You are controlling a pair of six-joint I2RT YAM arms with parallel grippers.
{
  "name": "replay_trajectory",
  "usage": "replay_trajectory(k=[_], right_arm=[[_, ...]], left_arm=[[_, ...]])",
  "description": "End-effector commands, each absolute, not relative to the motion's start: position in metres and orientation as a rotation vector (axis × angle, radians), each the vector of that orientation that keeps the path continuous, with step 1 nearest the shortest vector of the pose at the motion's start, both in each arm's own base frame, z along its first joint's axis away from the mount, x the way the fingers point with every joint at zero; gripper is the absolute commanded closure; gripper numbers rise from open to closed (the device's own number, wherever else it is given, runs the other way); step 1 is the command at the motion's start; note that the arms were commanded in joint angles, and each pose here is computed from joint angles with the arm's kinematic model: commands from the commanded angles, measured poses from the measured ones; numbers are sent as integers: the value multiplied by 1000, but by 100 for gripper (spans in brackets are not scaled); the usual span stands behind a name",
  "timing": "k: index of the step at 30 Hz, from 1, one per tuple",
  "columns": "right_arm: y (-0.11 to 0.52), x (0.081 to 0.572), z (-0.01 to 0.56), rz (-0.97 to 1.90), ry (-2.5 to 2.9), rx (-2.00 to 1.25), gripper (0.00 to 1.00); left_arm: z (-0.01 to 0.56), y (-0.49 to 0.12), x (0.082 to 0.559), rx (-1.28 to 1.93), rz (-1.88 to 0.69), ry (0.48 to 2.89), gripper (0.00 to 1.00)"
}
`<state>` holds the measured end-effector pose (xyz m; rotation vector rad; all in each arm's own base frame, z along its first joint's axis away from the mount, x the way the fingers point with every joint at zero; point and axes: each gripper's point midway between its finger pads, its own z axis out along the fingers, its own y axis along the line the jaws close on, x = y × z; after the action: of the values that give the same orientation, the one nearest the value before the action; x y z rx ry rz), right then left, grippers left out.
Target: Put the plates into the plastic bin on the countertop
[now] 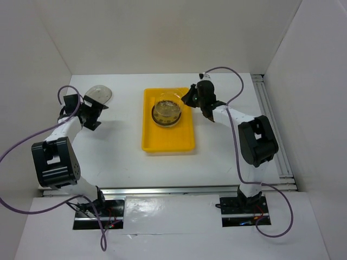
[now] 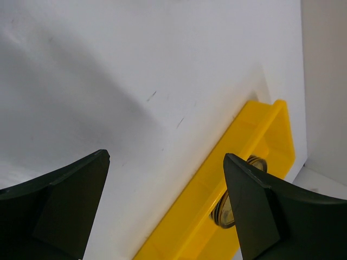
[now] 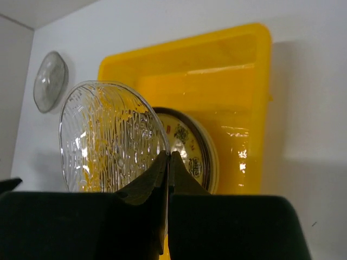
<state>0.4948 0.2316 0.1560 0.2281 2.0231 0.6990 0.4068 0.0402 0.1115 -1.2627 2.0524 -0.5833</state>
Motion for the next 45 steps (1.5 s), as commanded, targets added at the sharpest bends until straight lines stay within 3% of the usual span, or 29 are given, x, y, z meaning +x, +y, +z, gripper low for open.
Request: replay_trajectory(k=[1,5,7,10,11,14,15,21,22,23,32,38,40,45], right_arm=[[241,500,153,698,2039,155,100],[247,501,142,681,2063,120,100],[252,499,137,683,2076,112,92],[255,494,143,680,2065,81,50],[255,494,148,683,2056,79,41],[263,483,170,707,2014,26,30],[263,482,180,713,1993,24,12],[279,427,259,890,1831,-69,8],[281,416,268,905,1814,-83,0],[283,400,294,924,1756,-98,0],[254,333,329,917,1676,-78,0],[236,313,356,899,1620,-57,0],[230,307,359,897,1604,-49,0],[218,278,376,987,1520,-19,0]], left_arm=[[133,60,438,-1209,-570,1999,0],[118,86,454,-1252,-525,2027,0],[109,94,461,-1278,-517,2037,0],[98,104,476,-1284,-506,2047,0],[95,103,478,-1274,-516,2060,0],[82,106,484,-1293,-513,2081,0],[79,106,486,-1295,-512,2084,0],[81,116,503,-1298,-493,2056,3],[81,117,505,-1302,-492,2061,3],[77,119,508,-1295,-488,2068,6],[59,132,524,-1328,-434,2078,24],[46,136,529,-1330,-417,2091,26],[46,139,533,-1330,-405,2083,32],[41,138,545,-1319,-368,2128,58]])
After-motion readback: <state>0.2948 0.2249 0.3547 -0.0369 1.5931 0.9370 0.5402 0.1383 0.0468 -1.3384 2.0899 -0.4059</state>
